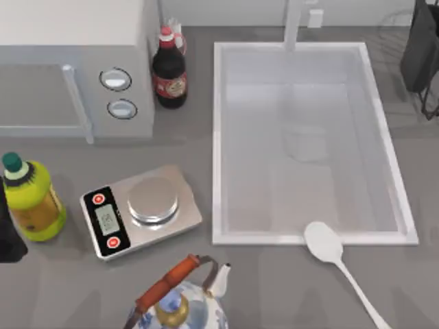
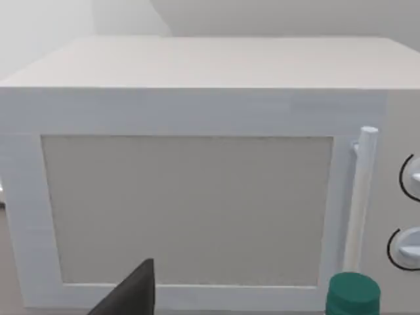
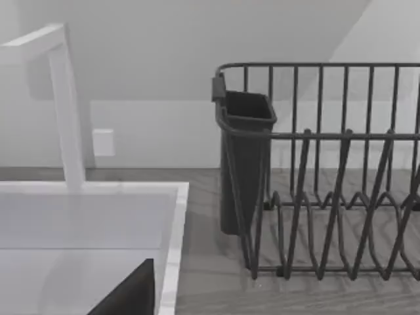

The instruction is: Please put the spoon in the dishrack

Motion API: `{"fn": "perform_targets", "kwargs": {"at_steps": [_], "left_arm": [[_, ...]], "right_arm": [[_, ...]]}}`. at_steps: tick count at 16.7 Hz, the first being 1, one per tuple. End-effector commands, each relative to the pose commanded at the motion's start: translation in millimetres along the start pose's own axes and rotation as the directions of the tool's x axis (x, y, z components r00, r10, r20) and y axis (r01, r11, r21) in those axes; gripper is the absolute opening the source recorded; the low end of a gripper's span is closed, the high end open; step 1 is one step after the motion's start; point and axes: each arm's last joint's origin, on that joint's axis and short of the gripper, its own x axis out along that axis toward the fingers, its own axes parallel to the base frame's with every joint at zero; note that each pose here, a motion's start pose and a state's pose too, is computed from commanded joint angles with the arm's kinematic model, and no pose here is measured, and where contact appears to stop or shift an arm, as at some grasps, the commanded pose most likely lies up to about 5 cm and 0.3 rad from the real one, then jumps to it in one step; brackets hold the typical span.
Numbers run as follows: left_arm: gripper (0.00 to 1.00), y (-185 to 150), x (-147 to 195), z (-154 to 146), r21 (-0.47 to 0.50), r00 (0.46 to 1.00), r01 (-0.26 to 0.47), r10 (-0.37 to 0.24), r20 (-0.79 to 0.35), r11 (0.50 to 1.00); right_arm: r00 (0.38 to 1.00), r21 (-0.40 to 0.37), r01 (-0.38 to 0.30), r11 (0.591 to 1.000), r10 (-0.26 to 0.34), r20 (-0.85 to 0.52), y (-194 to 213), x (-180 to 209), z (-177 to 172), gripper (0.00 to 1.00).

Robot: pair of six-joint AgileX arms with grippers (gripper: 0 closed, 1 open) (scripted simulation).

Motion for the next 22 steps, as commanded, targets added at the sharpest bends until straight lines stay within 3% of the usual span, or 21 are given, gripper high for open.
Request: {"fn": "perform_targets", "kwargs": {"at_steps": [5, 8, 10, 12, 15, 19, 22], "left_arm": [[1.0, 0, 0, 0, 0.0, 1.0, 0.0, 0.0, 0.0, 1.0], [1.0, 0, 0, 0, 0.0, 1.0, 0.0, 0.0, 0.0, 1.0], [1.0, 0, 0, 0, 0.0, 1.0, 0.0, 0.0, 0.0, 1.0], [1.0, 0, 0, 0, 0.0, 1.0, 0.0, 0.0, 0.0, 1.0], [1.0, 0, 0, 0, 0.0, 1.0, 0.0, 0.0, 0.0, 1.0], [1.0, 0, 0, 0, 0.0, 1.0, 0.0, 0.0, 0.0, 1.0], [1.0, 0, 0, 0, 0.0, 1.0, 0.0, 0.0, 0.0, 1.0]], "right_arm": [[0.997, 0.007, -0.035, 0.999, 0.035, -0.065, 4, 1, 9, 1.0], [0.968, 0.023, -0.108, 0.994, 0.11, -0.226, 13, 6, 25, 1.0], [0.909, 0.037, -0.165, 0.986, 0.167, -0.383, 23, 14, 35, 1.0], [0.804, 0.049, -0.221, 0.974, 0.211, -0.556, 36, 27, 42, 1.0], [0.579, 0.055, -0.295, 0.954, 0.224, -0.784, 63, 49, 45, 1.0], [0.287, 0.035, -0.379, 0.925, 0.153, -0.945, 103, 72, 43, 1.0], [0.14, 0.008, -0.43, 0.903, 0.075, -0.987, 130, 83, 40, 1.0]]}}
